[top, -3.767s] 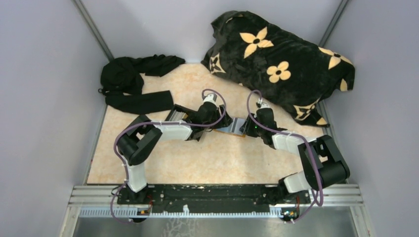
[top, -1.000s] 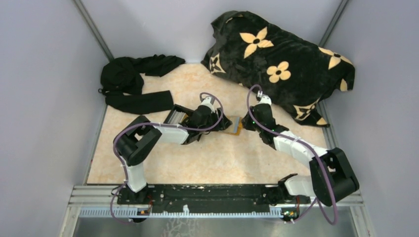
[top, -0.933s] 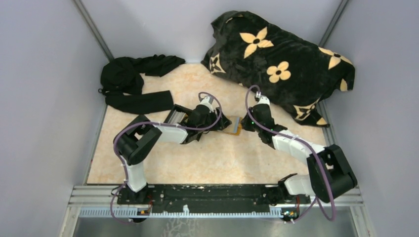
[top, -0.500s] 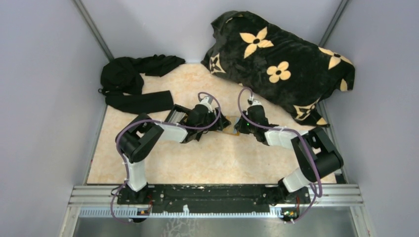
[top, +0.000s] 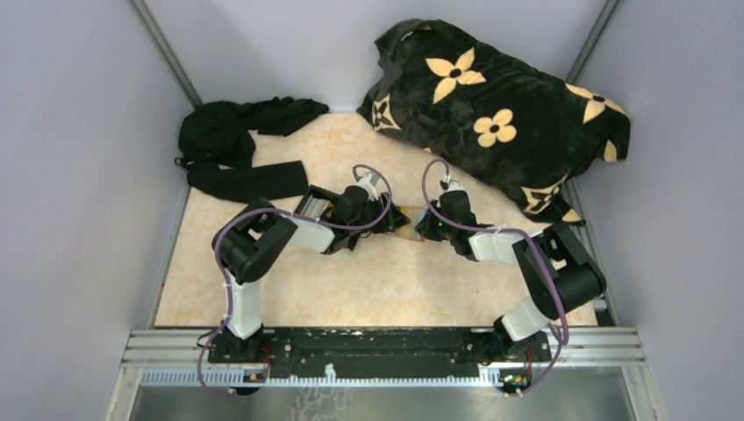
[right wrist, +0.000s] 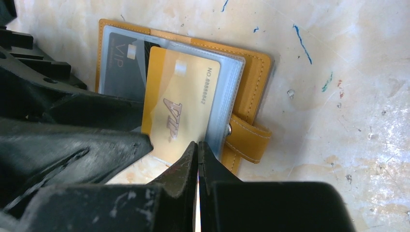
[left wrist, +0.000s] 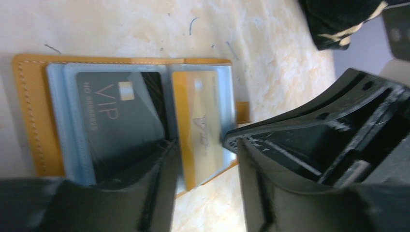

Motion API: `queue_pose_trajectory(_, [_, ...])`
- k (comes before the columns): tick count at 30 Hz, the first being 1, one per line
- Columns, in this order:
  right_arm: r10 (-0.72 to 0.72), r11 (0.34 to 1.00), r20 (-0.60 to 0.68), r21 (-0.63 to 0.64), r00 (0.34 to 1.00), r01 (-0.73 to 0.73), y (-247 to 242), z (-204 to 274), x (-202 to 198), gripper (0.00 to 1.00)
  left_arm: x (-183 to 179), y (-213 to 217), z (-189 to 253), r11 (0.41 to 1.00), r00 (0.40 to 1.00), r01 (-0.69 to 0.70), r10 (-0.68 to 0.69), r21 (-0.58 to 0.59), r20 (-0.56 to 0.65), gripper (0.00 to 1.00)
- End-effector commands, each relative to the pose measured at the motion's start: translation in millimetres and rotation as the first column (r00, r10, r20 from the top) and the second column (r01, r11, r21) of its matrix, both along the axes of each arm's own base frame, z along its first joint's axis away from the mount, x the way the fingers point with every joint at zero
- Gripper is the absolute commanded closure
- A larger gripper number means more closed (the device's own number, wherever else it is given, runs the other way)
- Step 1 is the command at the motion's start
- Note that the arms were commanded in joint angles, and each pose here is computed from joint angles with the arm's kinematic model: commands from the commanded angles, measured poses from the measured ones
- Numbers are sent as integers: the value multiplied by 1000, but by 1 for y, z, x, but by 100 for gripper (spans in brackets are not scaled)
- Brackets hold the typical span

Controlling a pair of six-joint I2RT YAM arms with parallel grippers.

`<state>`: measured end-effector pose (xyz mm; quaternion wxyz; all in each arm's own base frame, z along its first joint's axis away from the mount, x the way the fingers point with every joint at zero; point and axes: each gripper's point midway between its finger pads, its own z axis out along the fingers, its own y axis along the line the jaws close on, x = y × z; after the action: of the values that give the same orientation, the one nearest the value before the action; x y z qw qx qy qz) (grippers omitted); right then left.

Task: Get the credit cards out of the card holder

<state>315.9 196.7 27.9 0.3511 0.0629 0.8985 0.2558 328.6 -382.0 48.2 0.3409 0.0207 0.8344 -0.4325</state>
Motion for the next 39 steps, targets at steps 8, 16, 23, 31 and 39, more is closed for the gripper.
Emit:
queue_pose_trajectory(8, [5, 1000, 4, 7, 1000, -5, 2, -3, 5, 100, -8, 3, -15, 1000, 998, 23, -24, -21, -55, 82])
queue_pose_trajectory(16, [3, 1000, -11, 7, 1000, -3, 1, -11, 3, 100, -5, 11, -5, 998, 998, -14, 11, -62, -58, 100])
queue_pose_trajectory(23, [-4, 1000, -19, 5, 1000, 4, -2, -15, 0, 100, 1, 15, 21, 994, 1000, -24, 25, -104, 4, 100])
queue_pose_trajectory(31, [-5, 1000, -24, 2, 1000, 5, -3, -17, -1, 100, 7, 28, 47, 994, 992, -59, 69, -91, 109, 100])
queue_pose_trajectory(39, [4, 1000, -23, 4, 1000, -4, -2, -17, -1, 100, 12, 40, 77, 997, 971, -71, 76, -34, 228, 100])
